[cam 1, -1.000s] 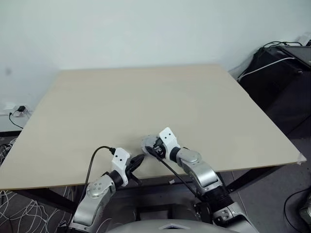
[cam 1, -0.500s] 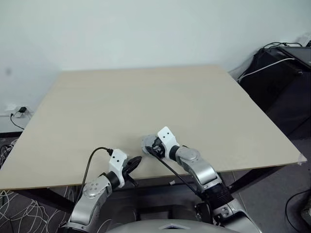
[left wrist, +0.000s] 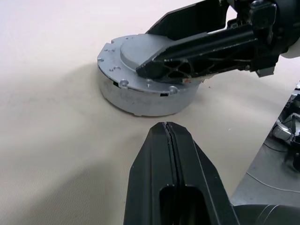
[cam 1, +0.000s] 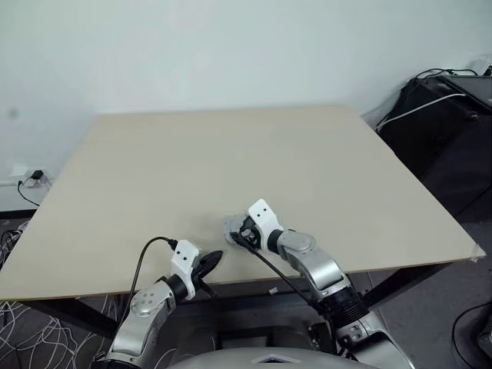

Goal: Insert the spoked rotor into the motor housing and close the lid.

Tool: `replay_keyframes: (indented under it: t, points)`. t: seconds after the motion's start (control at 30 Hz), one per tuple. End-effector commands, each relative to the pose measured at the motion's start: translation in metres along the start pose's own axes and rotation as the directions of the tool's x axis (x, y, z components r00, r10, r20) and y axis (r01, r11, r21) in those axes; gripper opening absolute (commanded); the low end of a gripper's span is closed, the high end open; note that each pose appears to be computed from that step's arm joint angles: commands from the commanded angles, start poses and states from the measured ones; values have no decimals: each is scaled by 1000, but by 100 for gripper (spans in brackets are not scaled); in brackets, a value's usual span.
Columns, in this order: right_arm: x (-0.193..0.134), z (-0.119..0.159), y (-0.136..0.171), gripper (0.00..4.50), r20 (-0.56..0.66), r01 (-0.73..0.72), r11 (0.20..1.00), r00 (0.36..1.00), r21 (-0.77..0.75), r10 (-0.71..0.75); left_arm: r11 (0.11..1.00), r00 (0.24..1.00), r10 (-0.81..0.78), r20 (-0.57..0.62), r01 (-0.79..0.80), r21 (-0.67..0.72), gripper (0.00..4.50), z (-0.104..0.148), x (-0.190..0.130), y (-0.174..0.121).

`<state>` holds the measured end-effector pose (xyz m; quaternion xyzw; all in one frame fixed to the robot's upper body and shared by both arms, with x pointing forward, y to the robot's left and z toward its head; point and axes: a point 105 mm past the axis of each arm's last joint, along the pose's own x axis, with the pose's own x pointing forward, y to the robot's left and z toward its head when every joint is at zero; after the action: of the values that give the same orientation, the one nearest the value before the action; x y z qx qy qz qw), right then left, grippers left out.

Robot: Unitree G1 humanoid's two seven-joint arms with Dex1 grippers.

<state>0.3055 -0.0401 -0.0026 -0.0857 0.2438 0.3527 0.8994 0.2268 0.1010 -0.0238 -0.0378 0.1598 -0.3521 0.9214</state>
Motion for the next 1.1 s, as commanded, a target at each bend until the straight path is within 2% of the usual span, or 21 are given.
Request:
replay_keyframes:
  t: [0.03,0.6,0.83,1.1]
  points:
    - [-1,-21,-14,321,-84,80,996,993,32,-77,999,999,-2,45,1,32,0,11,2,3]
    - [-2,-32,-10,321,-159,40,999,986,-13,-42,1000,999,12,50,-13,25,0,12,6,5]
    - [-2,-32,-9,321,-151,50,999,987,-3,-50,997,994,63,84,-66,35,0,26,17,21]
    - [-2,-37,-8,321,-162,57,998,985,-6,-57,999,993,14,117,-19,45,0,49,22,11]
